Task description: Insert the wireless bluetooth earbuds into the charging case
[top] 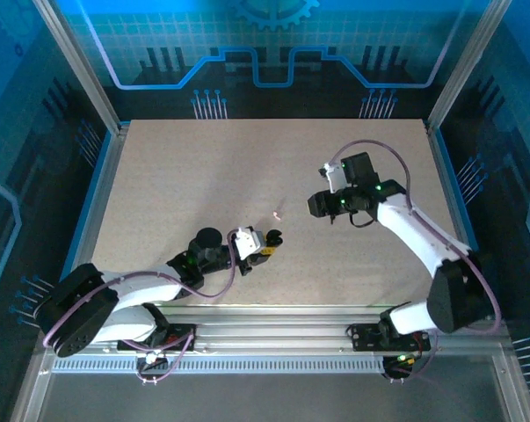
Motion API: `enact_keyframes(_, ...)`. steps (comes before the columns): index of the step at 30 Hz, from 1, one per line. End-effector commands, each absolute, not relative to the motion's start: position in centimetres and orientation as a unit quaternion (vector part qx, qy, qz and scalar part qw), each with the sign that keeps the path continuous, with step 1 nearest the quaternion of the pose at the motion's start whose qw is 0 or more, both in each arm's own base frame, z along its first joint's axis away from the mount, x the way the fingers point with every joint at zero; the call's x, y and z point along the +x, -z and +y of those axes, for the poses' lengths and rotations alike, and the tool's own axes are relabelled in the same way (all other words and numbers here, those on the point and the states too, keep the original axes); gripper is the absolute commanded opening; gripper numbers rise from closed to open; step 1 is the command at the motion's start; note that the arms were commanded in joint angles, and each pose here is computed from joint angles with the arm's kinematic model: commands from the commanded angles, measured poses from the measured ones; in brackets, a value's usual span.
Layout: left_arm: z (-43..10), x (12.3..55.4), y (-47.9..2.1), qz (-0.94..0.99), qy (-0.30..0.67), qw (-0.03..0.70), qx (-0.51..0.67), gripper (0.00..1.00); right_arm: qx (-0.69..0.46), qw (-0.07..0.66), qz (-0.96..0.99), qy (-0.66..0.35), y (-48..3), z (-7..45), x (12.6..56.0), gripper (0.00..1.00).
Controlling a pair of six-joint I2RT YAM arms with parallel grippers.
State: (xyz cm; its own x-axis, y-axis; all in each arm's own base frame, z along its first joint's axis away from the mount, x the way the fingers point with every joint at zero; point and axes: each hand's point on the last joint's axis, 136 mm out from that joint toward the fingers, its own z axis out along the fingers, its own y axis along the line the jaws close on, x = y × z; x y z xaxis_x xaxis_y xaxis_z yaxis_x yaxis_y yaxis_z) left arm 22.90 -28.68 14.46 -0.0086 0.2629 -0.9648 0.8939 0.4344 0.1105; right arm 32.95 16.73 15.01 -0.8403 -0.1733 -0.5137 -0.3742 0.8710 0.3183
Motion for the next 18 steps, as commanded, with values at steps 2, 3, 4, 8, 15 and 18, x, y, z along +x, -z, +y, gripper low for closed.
enact_keyframes(2, -29.6, 23.8, -15.6, 0.637, 0.285, 0.556, 0.452, 0.13, -0.060, 0.142, 0.974, -0.164, -11.5, 13.4, 32.8, 0.52)
enact_keyframes(3, -29.6, 23.9, -15.6, 0.638, 0.284, 0.556, 0.451, 0.13, -0.040, 0.126, 0.979, -0.154, -10.7, 12.7, 33.0, 0.52)
enact_keyframes(4, -29.7, 24.0, -15.4, 0.639, 0.283, 0.555, 0.452, 0.13, -0.027, 0.115, 0.982, -0.146, -10.1, 12.2, 33.3, 0.52)
enact_keyframes(8, -29.8, 24.4, -15.0, 0.644, 0.278, 0.550, 0.453, 0.13, 0.007, 0.084, 0.991, -0.104, -8.2, 10.6, 33.8, 0.51)
enact_keyframes(15, -30.4, 25.1, -14.2, 0.648, 0.276, 0.542, 0.457, 0.14, 0.034, 0.058, 0.995, -0.069, -5.9, 9.8, 35.2, 0.47)
enact_keyframes(18, -30.5, 25.4, -14.2, 0.649, 0.277, 0.543, 0.455, 0.14, 0.035, 0.054, 0.995, -0.070, -5.3, 10.0, 35.8, 0.45)
